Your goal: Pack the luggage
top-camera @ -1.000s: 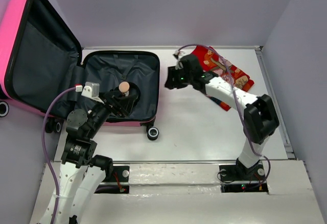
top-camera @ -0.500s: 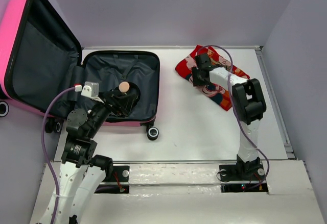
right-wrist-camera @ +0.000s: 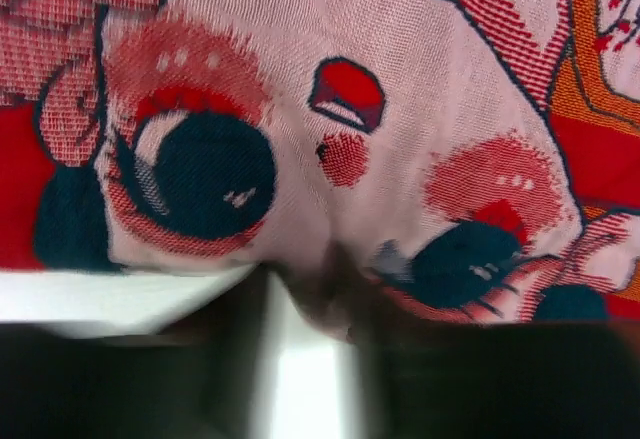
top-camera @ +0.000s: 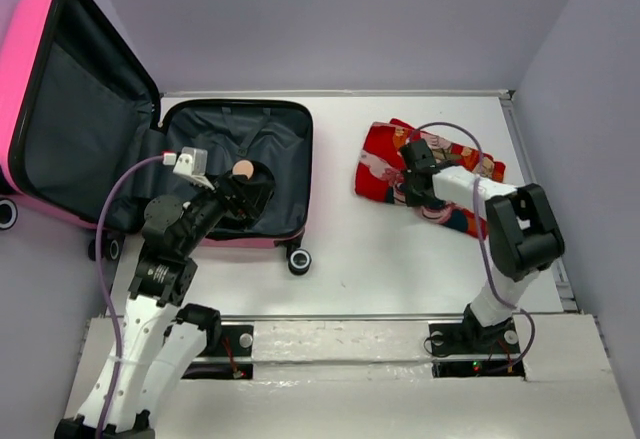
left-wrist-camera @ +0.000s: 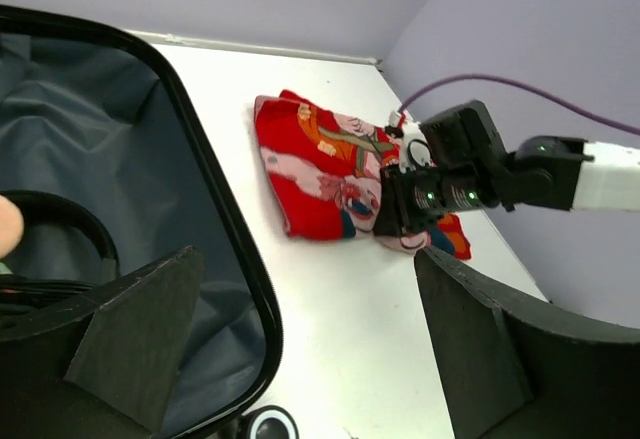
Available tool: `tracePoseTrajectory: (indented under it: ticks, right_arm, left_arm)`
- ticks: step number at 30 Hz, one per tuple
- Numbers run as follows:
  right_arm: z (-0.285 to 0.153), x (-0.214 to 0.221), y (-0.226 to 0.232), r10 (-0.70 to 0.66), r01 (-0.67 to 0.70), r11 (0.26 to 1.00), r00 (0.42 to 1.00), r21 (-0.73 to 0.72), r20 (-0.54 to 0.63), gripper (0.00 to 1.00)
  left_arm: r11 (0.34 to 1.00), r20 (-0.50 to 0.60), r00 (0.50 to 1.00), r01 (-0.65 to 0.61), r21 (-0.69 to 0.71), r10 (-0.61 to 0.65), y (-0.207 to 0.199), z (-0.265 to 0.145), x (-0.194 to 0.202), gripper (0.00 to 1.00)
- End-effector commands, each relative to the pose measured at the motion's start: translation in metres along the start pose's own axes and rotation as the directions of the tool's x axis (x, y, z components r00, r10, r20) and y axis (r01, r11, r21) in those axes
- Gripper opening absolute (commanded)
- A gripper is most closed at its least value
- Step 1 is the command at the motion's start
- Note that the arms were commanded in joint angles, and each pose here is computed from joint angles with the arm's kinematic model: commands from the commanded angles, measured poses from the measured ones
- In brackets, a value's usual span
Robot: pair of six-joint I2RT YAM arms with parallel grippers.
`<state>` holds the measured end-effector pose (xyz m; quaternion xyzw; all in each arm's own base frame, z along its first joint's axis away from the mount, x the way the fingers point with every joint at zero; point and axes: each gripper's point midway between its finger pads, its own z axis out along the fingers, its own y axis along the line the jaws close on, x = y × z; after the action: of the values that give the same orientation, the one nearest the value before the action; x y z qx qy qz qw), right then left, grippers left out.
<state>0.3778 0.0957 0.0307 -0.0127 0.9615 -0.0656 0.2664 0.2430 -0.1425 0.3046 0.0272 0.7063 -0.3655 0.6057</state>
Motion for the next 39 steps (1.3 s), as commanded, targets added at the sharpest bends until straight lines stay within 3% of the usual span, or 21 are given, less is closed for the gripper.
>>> tracePoseTrajectory:
  ticks: [1,2,3,5,9,12,16,18,26,31,34,36,39]
  right_arm:
    - [-0.044,0.02,-0.006,0.123,-0.119,0.989,0.992,-0.086,0.04,0.68]
    - [-0.054,0.013,-0.004,0.136,-0.126,0.985,0.988,-0.12,0.073,0.68]
    - [-0.06,0.002,-0.011,0.185,-0.169,0.975,0.977,-0.144,0.104,0.83]
    - [-0.077,-0.023,-0.031,0.303,-0.267,0.942,0.937,-0.205,0.174,0.87]
    - [-0.089,-0.049,-0.078,0.484,-0.431,0.872,0.828,-0.23,0.283,0.87]
    - [-0.077,-0.048,-0.151,0.633,-0.609,0.77,0.695,-0.189,0.34,0.87]
    - [-0.053,-0.031,-0.202,0.697,-0.72,0.686,0.612,-0.1,0.375,0.88]
    - [-0.037,-0.018,-0.215,0.737,-0.76,0.644,0.586,-0.087,0.338,0.89]
    - [0.008,0.006,-0.197,0.796,-0.788,0.603,0.584,-0.128,0.155,0.91]
    - [0.022,0.007,-0.159,0.788,-0.76,0.588,0.616,-0.275,-0.017,0.89]
    - [0.026,0.008,-0.144,0.774,-0.75,0.572,0.628,-0.333,-0.083,0.82]
    - [0.028,0.012,-0.139,0.768,-0.746,0.576,0.634,-0.335,-0.091,0.71]
    - [0.027,0.012,-0.145,0.771,-0.746,0.59,0.634,-0.31,-0.057,0.45]
  left_arm:
    - [0.993,0.011,0.999,0.04,0.109,-0.042,-0.021,0.006,-0.008,0.99]
    - [0.993,0.006,0.999,0.044,0.114,-0.045,-0.022,0.007,-0.008,0.99]
    - [0.992,0.004,0.999,0.046,0.116,-0.046,-0.023,0.008,-0.008,0.99]
    - [0.99,0.002,0.999,0.05,0.13,-0.051,-0.029,0.009,-0.012,0.99]
    - [0.985,-0.005,0.998,0.057,0.165,-0.057,-0.047,0.011,-0.018,0.99]
    - [0.983,-0.039,0.997,0.076,0.168,-0.07,-0.059,0.024,-0.009,0.99]
    - [0.982,-0.123,0.991,0.08,0.168,-0.059,-0.083,0.043,0.021,0.99]
    - [0.985,-0.166,0.984,0.085,0.149,-0.059,-0.093,0.053,0.042,0.99]
    - [0.997,-0.21,0.978,0.016,0.079,0.001,-0.112,0.077,0.081,0.99]
    - [0.998,-0.222,0.974,-0.037,0.047,0.047,-0.11,0.099,0.091,0.99]
    - [0.997,-0.239,0.968,-0.076,0.024,0.08,-0.108,0.114,0.099,0.99]
    - [0.993,-0.252,0.961,-0.114,0.0,0.11,-0.105,0.127,0.104,0.99]
    - [0.987,-0.276,0.95,-0.16,-0.034,0.145,-0.1,0.142,0.112,0.99]
